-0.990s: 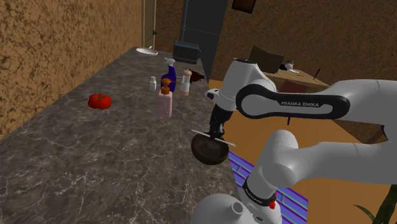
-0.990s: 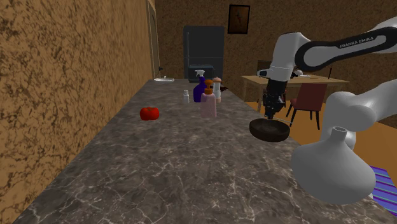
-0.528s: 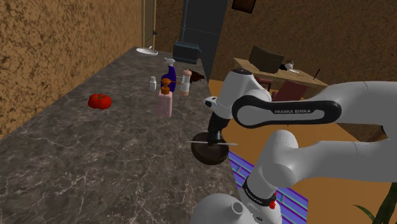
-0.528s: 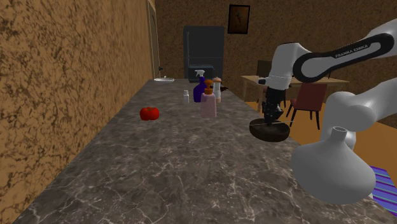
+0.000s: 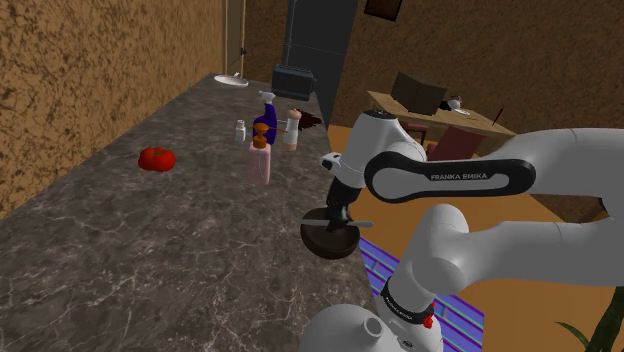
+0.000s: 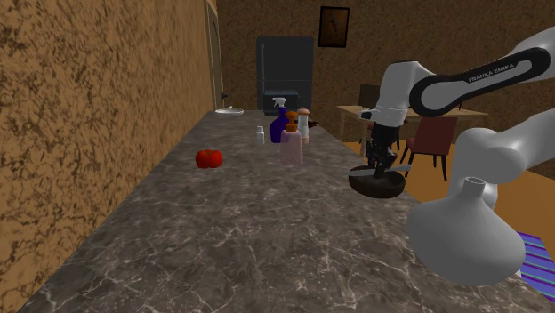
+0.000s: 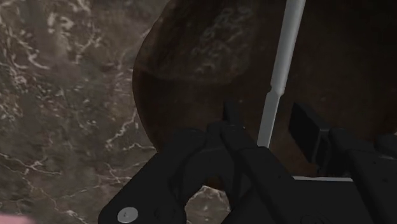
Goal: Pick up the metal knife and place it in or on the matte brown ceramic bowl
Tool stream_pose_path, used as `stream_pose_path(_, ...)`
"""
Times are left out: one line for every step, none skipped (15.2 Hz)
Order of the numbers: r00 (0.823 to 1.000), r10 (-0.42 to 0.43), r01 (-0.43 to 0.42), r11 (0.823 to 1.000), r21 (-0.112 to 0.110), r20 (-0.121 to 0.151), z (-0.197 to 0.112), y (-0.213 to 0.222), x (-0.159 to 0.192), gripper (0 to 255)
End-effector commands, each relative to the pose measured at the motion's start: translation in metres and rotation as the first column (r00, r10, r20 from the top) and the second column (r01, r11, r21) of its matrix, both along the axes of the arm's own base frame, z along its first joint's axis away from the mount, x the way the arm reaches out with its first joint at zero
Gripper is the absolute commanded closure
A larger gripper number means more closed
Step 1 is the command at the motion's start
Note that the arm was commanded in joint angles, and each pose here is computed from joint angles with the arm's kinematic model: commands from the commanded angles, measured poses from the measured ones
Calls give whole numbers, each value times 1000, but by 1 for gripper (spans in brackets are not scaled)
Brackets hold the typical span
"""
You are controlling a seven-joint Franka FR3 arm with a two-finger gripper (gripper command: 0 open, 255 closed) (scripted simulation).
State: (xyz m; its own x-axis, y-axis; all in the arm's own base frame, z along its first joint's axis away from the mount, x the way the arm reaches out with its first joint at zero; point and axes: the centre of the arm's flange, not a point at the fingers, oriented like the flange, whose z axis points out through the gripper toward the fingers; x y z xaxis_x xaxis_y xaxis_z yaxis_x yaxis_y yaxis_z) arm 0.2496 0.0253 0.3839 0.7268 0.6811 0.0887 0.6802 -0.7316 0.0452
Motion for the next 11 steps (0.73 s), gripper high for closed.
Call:
stream_pose_path(1000,0,0,1000,0,-1,0,0,0,0)
stream_pose_path(1000,0,0,1000,0,-1,0,0,0,0)
stream_pose_path(1000,0,0,1000,0,-1,0,0,0,0)
stream_pose_path(1000,0,0,1000,0,-1,0,0,0,0)
stream_pose_path(1000,0,0,1000,0,-1,0,0,0,0)
stream_pose_path(1000,0,0,1000,0,-1,13,0,-1,0)
stream_pose_path(1000,0,0,1000,0,-1,26,-1,-3,0)
stream_pose_path(1000,0,0,1000,0,-1,39,-1,-4,0)
stream_pose_path(1000,0,0,1000,0,-1,49,-1,-5,0)
stream_pose_path(1000,0,0,1000,0,-1,49,-1,-5,0)
stream_pose_path(1000,0,0,1000,0,-1,49,-1,-5,0)
